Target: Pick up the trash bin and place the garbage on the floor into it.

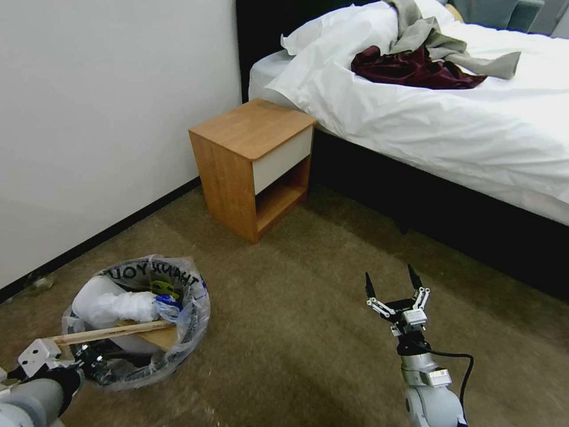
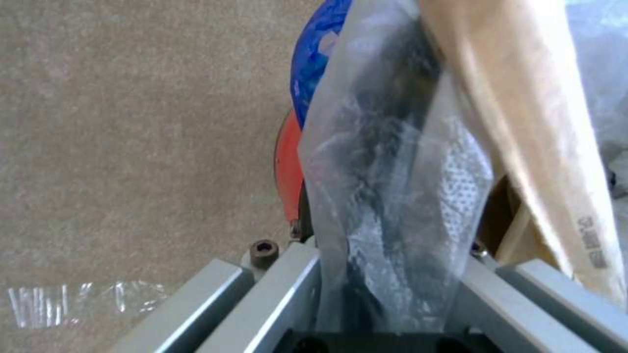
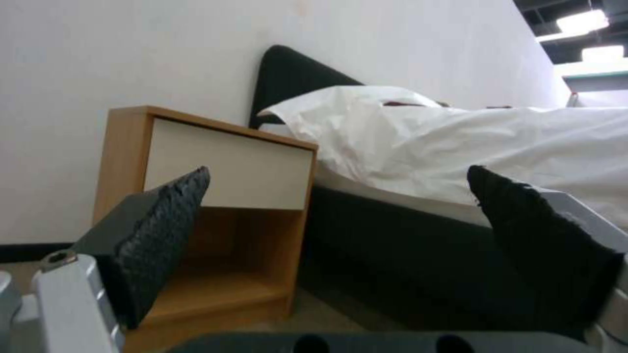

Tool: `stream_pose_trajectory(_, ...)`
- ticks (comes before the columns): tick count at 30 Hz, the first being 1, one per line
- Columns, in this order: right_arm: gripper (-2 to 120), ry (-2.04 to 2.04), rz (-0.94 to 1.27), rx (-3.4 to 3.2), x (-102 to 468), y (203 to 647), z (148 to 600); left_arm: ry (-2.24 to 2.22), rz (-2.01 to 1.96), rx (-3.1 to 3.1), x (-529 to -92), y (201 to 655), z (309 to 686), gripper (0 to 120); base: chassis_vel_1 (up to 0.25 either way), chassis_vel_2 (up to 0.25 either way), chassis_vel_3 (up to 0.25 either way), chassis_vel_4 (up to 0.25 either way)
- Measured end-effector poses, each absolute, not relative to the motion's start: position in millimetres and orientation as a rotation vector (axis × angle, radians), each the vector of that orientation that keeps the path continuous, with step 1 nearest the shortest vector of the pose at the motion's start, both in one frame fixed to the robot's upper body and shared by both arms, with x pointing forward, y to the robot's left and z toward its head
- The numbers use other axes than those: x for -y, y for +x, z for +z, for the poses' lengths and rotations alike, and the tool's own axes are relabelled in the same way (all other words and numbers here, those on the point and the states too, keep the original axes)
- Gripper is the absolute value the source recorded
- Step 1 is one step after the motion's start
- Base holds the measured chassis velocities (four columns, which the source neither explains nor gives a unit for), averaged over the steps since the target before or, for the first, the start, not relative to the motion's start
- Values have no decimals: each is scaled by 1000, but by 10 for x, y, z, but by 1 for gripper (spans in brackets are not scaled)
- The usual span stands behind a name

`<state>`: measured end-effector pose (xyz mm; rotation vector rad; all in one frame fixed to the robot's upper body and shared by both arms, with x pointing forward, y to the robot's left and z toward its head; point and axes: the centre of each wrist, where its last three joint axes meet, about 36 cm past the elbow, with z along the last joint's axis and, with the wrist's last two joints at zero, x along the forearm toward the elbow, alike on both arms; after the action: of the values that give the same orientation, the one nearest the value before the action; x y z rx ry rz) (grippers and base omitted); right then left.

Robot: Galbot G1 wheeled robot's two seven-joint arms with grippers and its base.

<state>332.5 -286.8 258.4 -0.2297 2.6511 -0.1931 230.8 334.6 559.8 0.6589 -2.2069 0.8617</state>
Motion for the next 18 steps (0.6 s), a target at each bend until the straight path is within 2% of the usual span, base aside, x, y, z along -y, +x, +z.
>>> stream_pose_trajectory(8,100,-225,-184,-2655,2850,3393,2544,655,864,2217,-3349,2329,5611,0,32,-50,-30,49)
stream_pose_trajectory(18,100,-241,-180,-2654,2853,3422,2534,659,869,2215,-3359,2341,5598,0,0,0,0,0)
